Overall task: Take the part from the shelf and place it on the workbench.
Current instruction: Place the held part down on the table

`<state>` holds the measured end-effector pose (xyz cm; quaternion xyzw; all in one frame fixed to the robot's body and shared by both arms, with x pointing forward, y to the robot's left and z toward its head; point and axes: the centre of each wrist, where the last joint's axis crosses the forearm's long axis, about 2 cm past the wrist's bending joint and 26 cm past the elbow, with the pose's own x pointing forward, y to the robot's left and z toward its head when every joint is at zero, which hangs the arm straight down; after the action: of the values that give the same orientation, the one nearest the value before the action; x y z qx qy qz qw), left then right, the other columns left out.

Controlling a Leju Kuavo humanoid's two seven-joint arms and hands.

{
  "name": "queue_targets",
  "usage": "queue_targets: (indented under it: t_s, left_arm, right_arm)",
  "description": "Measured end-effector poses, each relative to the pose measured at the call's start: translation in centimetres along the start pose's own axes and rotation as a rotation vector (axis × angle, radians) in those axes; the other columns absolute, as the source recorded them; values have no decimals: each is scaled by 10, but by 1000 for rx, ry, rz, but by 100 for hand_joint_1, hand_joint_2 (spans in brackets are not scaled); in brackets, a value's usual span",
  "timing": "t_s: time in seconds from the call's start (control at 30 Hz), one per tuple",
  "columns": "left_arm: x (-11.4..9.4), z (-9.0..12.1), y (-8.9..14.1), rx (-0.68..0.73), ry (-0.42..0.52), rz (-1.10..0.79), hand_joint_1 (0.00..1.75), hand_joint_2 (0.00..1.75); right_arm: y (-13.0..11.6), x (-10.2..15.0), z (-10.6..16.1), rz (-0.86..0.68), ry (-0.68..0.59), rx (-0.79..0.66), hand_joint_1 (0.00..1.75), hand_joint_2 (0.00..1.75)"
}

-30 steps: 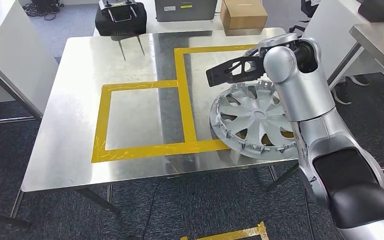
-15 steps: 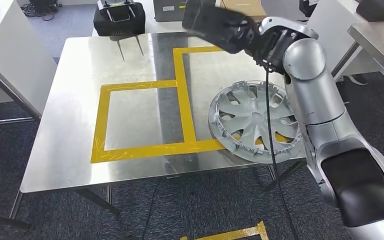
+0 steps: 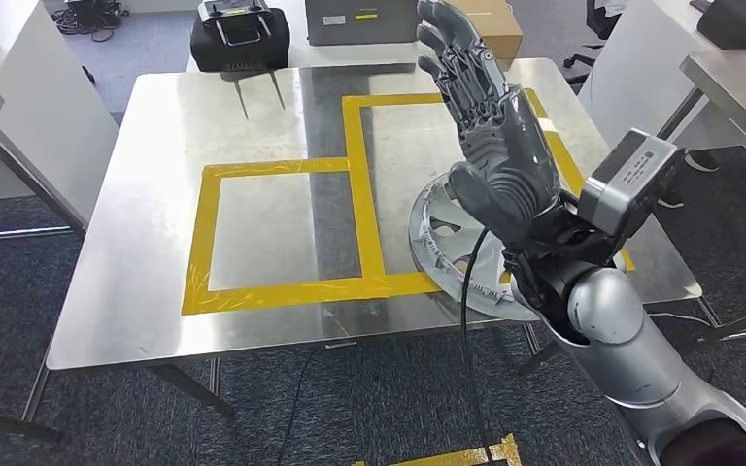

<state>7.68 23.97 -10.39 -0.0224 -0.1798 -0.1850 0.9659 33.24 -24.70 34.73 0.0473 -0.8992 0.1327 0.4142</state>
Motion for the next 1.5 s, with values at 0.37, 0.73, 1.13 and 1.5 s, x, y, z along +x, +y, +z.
queue_targets:
  t_s: [0.37,0.73,1.13,1.5]
  left_arm:
    - [-2,0,2,27,10,25,0,0]
    - [-4,1,6,66,4,62,0,0]
    - [-5,1,9,71,-6,54,0,0]
    - [-7,1,12,77,11,56,0,0]
  right_arm:
    - [24,-13,73,-224,-15,-95,0,175]
    - [62,-43,171,-439,193,-286,0,0]
    - [78,-43,180,-536,145,-172,0,0]
    - [87,-42,180,-592,122,-106,0,0]
